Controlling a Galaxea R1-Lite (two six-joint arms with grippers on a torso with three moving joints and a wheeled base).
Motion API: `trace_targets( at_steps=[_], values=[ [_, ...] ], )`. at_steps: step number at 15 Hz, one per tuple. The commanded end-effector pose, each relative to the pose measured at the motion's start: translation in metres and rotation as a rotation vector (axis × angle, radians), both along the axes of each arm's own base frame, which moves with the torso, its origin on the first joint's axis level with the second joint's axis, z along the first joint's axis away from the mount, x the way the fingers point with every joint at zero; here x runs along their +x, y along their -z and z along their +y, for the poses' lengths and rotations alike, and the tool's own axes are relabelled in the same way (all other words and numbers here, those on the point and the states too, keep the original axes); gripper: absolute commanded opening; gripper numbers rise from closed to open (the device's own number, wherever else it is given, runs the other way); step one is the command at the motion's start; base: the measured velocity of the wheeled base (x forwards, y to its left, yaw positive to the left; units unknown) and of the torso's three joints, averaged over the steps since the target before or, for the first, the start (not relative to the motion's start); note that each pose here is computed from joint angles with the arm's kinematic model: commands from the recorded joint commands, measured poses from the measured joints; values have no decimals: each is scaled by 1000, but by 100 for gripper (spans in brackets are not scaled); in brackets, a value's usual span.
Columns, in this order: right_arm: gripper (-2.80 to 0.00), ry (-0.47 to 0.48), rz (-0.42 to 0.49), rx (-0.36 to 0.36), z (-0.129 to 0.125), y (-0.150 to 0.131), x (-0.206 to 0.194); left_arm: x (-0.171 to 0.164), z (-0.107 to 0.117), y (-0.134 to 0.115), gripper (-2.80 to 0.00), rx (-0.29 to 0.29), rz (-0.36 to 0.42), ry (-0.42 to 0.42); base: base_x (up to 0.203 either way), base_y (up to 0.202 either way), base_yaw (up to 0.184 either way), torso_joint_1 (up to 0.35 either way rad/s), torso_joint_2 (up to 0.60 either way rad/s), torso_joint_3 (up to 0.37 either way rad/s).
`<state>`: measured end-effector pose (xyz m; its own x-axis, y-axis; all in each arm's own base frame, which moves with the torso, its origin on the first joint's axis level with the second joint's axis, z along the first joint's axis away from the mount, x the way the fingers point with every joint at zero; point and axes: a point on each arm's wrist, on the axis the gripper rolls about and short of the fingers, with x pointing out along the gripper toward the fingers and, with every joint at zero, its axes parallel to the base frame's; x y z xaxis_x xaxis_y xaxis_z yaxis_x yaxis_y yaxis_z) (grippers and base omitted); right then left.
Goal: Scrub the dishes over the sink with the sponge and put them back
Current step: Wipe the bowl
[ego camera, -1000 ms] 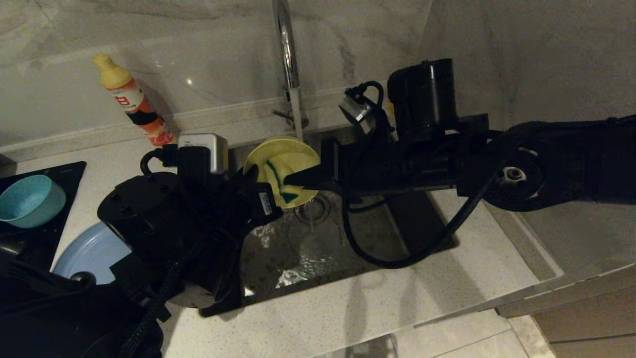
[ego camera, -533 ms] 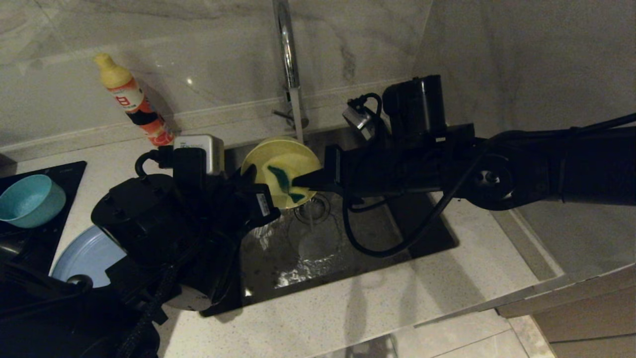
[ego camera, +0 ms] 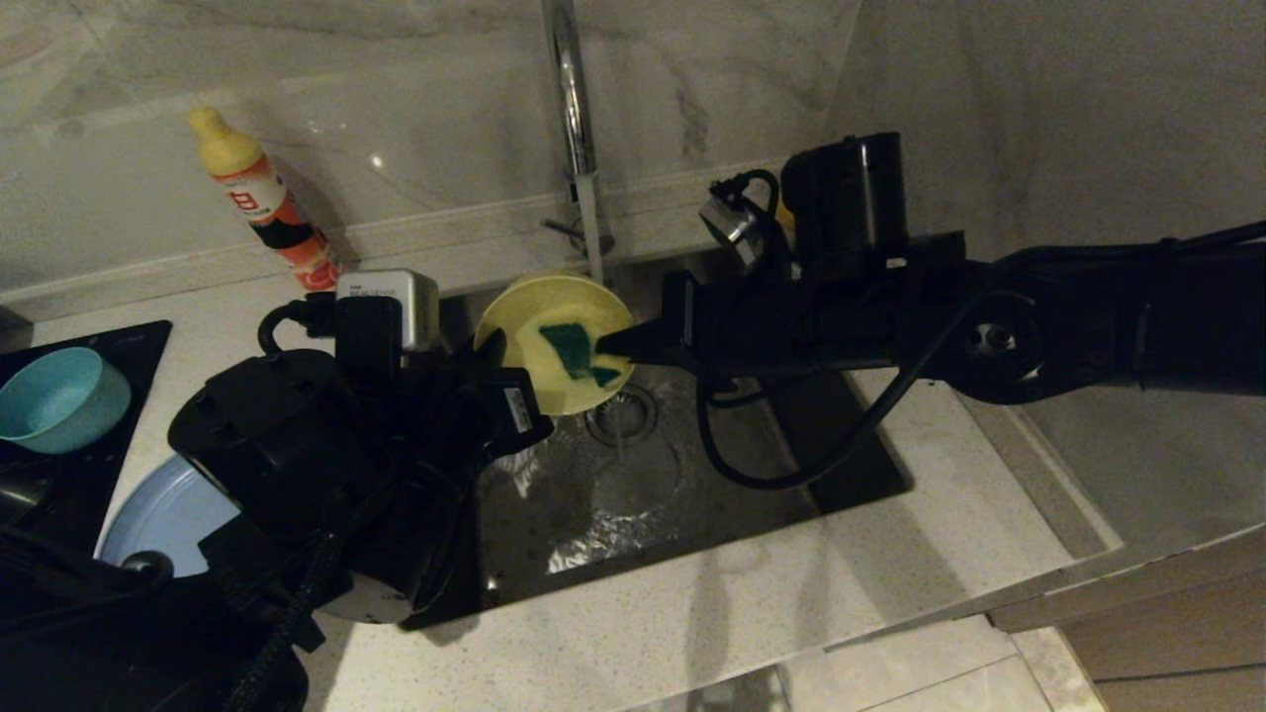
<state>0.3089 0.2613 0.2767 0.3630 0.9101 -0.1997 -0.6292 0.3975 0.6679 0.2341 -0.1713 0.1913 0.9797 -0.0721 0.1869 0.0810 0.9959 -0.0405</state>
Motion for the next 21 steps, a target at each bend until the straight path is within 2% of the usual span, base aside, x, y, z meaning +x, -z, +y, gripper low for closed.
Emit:
trace_targets(
  at_steps=[1,10,16,21],
  values=[
    [-280,7,-29,26,-7,-16,-8,0,0,-1,-280,-5,-6,-4,0,0,0,0,0,0],
    [-280,-5,-78,63,-16,-38,-25,0,0,6,-280,5,10,-3,0,0,0,0,0,0],
    [-280,-34,-29,-10,-22,-15,-44,8,-5,11,-280,3,28,-15,0,0,0,0,0,0],
    [-280,-54,-40,-5,-44,-24,-76,15,-7,22,-280,1,76,-26,0,0,0,0,0,0]
  ],
)
